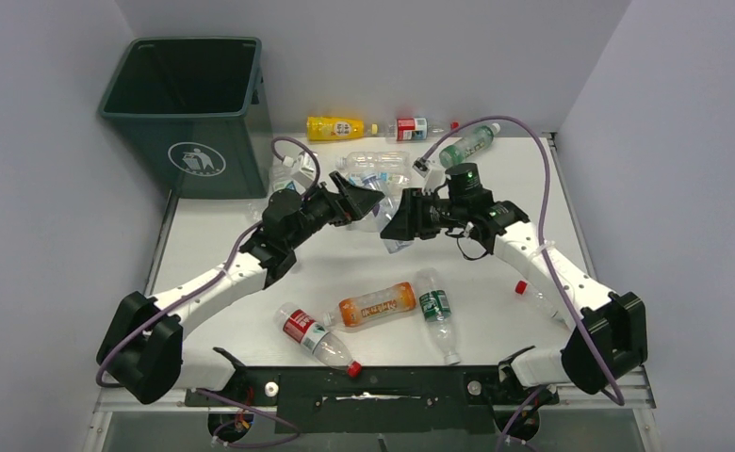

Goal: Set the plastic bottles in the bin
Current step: Place the plastic bottle in the trash bin.

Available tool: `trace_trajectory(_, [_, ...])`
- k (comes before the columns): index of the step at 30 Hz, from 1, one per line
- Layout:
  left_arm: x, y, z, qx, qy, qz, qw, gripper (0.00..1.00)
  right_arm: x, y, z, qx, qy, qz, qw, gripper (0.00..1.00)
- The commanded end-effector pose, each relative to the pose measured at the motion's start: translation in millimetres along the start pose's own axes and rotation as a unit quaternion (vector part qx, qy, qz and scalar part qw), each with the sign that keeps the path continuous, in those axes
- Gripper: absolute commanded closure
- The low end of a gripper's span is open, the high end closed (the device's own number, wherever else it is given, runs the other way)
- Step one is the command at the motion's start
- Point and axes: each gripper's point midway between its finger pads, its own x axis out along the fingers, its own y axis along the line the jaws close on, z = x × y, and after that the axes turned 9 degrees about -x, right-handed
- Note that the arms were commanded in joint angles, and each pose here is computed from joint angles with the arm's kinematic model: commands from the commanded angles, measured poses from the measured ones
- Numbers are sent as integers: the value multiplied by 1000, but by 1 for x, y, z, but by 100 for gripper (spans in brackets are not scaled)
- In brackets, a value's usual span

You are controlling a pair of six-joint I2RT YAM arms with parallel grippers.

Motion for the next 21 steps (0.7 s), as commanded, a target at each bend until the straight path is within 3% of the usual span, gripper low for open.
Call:
trace_trajectory(1, [11, -21, 11, 3, -21, -34, 999, 13, -16, 20, 18, -27, -38, 17, 999, 60])
trace_trajectory(12, [25, -5, 8, 35, -12, 18, 999, 15, -27, 25, 16, -35, -63, 15, 997, 60])
trace_trajectory(21, [32, -4, -3, 49, 1, 25, 998, 39, -36, 34, 20, -54, -85, 21, 995, 60])
